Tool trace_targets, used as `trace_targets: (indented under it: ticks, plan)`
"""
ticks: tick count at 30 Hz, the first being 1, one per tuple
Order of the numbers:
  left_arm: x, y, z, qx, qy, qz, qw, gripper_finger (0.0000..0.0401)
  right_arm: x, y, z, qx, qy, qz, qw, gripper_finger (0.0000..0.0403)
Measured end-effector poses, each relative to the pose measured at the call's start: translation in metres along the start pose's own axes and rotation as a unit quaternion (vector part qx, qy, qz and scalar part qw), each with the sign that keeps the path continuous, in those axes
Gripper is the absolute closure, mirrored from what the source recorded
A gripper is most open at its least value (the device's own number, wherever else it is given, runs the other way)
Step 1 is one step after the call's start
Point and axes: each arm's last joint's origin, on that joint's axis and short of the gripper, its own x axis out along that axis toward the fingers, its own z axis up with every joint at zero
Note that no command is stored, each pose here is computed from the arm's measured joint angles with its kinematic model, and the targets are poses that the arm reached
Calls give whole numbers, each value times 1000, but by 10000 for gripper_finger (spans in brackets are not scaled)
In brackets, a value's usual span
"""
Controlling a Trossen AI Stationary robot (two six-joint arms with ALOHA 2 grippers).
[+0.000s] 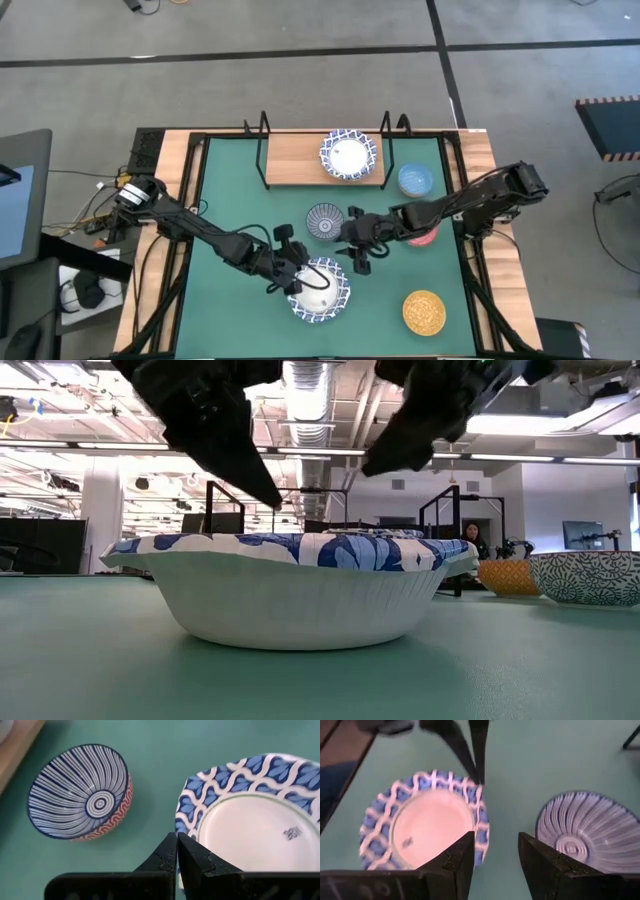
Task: Place and stack bowls onto a shelf
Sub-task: Stack the white bowl on top of the other white bowls on the shelf
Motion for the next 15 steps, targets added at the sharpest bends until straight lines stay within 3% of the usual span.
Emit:
trace_targets:
  ticks: [3, 8, 15]
  plan:
    - [0, -1, 2, -32, -15, 9, 999, 397, -2, 4, 1, -7, 11, 22, 1000, 217]
    - [-1, -2, 6, -35, -36, 7, 999, 370, 5, 10, -6, -4, 32, 25, 999, 193]
    - [-1, -5, 6, -57, -24, -26, 998, 317, 5, 6, -6, 15, 25, -33, 999, 182]
